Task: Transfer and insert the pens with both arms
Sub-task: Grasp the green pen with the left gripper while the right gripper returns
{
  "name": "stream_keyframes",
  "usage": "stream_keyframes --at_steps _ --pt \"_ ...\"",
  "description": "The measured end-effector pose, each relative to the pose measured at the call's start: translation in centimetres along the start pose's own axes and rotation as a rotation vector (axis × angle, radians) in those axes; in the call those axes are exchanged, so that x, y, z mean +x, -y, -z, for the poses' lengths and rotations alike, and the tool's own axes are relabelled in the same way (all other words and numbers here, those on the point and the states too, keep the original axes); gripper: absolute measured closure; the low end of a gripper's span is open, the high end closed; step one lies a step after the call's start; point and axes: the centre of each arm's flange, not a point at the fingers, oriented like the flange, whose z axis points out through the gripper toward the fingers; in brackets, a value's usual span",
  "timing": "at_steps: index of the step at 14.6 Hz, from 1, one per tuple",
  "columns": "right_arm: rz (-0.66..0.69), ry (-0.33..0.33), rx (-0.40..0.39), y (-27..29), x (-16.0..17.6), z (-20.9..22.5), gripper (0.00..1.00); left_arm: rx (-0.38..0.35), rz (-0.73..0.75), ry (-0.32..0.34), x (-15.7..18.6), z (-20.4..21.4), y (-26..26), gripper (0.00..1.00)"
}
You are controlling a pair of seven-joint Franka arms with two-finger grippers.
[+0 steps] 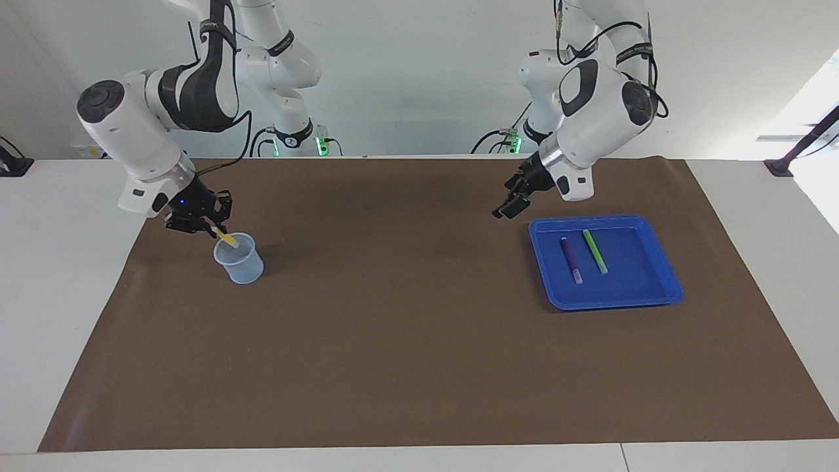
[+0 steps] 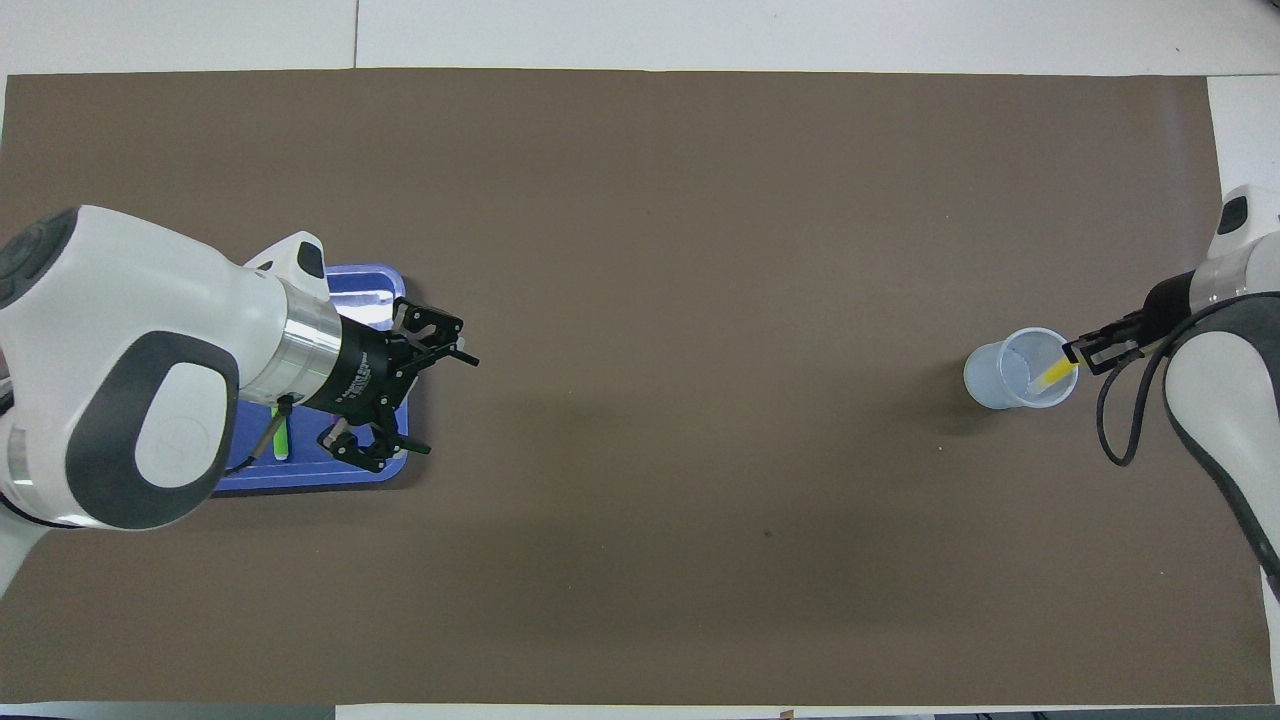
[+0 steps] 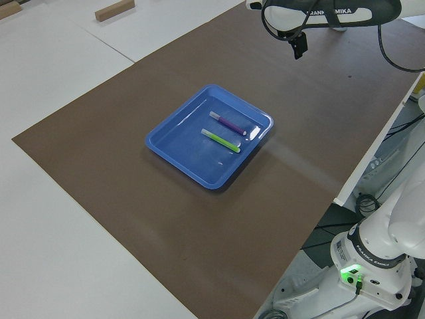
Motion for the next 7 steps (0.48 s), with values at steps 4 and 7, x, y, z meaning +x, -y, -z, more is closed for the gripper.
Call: stream_keyframes --at_steps 4,7 --pt "-0.005 -0.006 -0.006 0.1 -0.7 -2.3 0.82 0.136 -0.361 -0.15 6.0 1.5 3.1 0.0" --pt "-0.004 -0.006 -0.006 0.3 -1.1 -2.6 0.65 0.229 -0.641 -0.206 10.7 2.4 5.5 0.0"
